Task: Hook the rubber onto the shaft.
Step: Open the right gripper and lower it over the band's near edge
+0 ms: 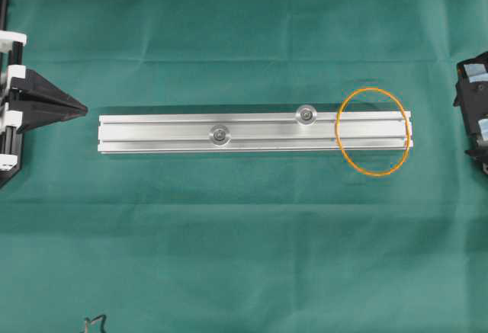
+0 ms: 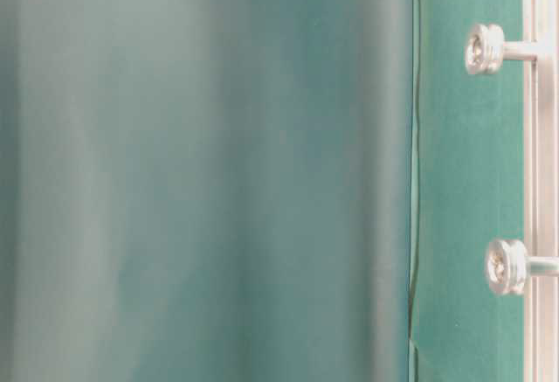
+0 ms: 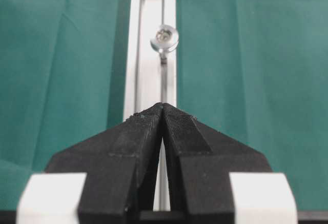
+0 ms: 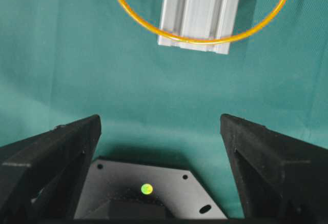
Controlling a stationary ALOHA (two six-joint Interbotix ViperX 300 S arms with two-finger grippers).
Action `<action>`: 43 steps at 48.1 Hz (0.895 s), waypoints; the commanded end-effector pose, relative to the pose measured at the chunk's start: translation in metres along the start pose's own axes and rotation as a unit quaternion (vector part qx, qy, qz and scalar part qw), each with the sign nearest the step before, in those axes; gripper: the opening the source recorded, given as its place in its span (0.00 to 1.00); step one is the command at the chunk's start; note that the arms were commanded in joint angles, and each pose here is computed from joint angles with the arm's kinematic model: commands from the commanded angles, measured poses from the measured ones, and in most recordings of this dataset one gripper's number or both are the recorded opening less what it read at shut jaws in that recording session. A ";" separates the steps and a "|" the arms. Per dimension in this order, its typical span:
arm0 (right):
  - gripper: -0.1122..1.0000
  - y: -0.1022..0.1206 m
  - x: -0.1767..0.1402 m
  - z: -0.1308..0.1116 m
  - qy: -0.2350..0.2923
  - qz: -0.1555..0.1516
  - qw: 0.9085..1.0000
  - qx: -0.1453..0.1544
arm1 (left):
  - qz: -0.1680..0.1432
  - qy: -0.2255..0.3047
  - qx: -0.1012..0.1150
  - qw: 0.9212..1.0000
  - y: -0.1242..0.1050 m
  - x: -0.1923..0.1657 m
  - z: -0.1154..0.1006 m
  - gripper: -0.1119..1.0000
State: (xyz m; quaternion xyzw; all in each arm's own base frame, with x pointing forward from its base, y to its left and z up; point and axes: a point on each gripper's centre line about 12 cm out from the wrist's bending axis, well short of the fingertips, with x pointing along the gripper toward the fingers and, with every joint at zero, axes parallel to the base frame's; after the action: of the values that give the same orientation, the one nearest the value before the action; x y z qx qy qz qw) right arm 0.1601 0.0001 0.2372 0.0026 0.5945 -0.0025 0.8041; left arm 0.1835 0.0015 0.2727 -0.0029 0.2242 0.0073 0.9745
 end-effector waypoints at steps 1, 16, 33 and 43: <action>0.96 0.001 -0.006 0.006 -0.010 0.002 1.000 0.002 | 0.001 -0.015 0.001 1.000 0.001 -0.002 0.011 0.10; 0.96 0.001 -0.005 0.018 -0.011 0.003 1.000 0.003 | 0.000 -0.015 0.000 1.000 0.000 -0.001 0.011 0.10; 0.96 0.004 0.009 0.058 -0.016 0.012 1.000 0.007 | 0.001 -0.015 -0.001 1.000 0.000 -0.002 0.011 0.10; 0.96 0.006 0.018 0.084 -0.024 0.019 0.999 0.011 | 0.001 -0.015 -0.001 1.000 0.000 -0.002 0.011 0.10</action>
State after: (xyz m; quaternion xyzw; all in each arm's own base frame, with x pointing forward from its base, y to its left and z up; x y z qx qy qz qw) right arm 0.2335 0.0040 0.2349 0.0189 0.5920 0.0038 0.8057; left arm 0.1836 0.0014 0.2729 -0.0029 0.2235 0.0069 0.9747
